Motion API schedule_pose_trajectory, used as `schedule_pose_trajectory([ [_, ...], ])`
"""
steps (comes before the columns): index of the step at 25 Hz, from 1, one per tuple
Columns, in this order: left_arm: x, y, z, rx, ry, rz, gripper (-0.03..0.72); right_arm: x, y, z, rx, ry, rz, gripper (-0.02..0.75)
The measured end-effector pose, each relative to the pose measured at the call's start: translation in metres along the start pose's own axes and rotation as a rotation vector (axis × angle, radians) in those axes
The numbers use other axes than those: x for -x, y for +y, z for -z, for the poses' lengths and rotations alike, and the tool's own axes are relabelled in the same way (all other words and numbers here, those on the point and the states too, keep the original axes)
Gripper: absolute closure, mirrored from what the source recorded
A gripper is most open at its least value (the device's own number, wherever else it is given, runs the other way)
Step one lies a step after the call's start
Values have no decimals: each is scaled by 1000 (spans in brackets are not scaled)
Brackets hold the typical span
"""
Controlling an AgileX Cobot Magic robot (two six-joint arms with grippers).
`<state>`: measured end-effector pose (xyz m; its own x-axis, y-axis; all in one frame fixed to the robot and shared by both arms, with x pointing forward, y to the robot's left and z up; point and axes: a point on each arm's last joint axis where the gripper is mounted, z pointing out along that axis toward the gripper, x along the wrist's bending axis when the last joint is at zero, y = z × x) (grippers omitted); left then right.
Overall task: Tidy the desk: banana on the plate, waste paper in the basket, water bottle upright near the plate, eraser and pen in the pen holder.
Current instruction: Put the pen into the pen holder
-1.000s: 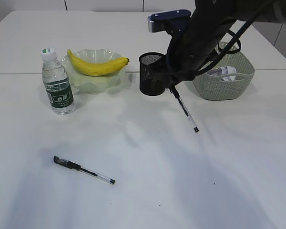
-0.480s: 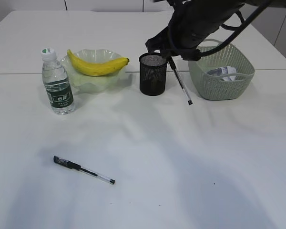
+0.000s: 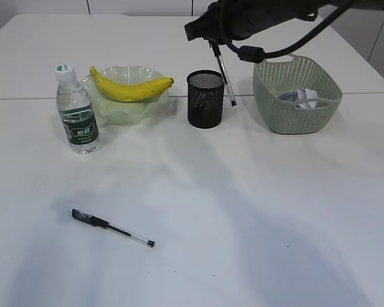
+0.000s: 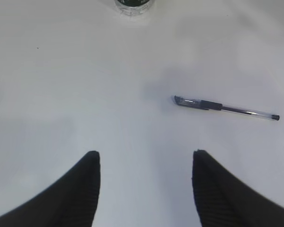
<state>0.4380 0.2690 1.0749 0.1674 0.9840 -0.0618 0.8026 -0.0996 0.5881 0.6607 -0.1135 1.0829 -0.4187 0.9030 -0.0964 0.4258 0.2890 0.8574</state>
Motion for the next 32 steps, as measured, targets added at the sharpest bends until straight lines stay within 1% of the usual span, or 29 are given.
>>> schedule_pose_trajectory([
  [4, 0, 0, 0, 0, 0, 0, 253, 5, 7, -1, 92, -10, -4, 677],
  [11, 0, 0, 0, 0, 0, 0, 253, 22, 5, -17, 194, -40, -16, 677],
  [17, 0, 0, 0, 0, 0, 0, 253, 23, 7, -25, 298, -42, -13, 677],
  [22, 0, 0, 0, 0, 0, 0, 253, 21, -1, -43, 353, -36, -9, 677],
  [32, 0, 0, 0, -2, -1, 1, 253, 30, -26, -77, 436, -48, -16, 678],
])
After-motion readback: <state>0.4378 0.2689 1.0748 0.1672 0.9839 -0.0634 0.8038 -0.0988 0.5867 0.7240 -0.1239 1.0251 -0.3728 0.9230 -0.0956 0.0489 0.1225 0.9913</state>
